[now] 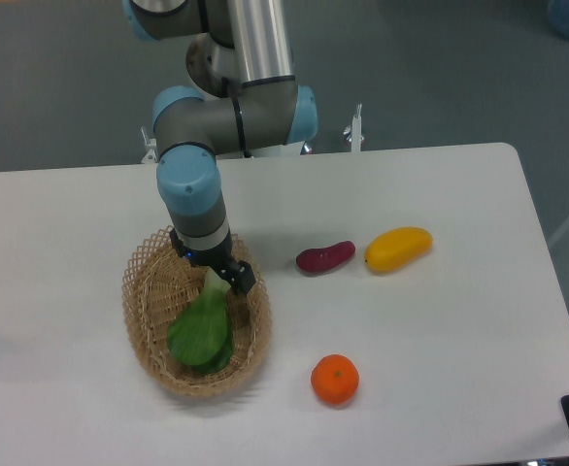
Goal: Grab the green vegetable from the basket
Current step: 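Lower the gripper onto the bok choy leaves and close it, then lift the bok choy out of the basket, tipping the basket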
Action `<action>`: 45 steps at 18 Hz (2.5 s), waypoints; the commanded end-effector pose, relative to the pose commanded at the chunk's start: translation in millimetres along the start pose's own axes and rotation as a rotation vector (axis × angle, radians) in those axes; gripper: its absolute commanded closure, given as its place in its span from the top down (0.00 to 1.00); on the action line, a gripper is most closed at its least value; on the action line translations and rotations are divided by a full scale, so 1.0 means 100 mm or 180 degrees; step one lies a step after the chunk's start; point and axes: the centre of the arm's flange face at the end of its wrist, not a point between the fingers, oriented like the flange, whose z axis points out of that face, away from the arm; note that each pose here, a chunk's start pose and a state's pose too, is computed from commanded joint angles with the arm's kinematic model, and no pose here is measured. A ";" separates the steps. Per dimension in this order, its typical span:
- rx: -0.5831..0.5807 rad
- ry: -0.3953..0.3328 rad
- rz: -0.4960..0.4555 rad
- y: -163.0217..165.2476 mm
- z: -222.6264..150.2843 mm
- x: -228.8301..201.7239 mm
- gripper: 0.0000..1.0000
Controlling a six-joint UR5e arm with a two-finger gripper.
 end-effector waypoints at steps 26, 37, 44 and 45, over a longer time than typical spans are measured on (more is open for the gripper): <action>0.0028 -0.0222 0.0049 -0.09 0.00 -0.09 0.46; 0.0340 -0.0502 0.0021 -0.24 -0.64 -0.33 0.46; 0.0575 -0.0701 -0.0172 0.02 -1.20 -0.93 0.46; 0.0634 -0.0715 -0.0164 0.12 -1.30 -1.02 0.46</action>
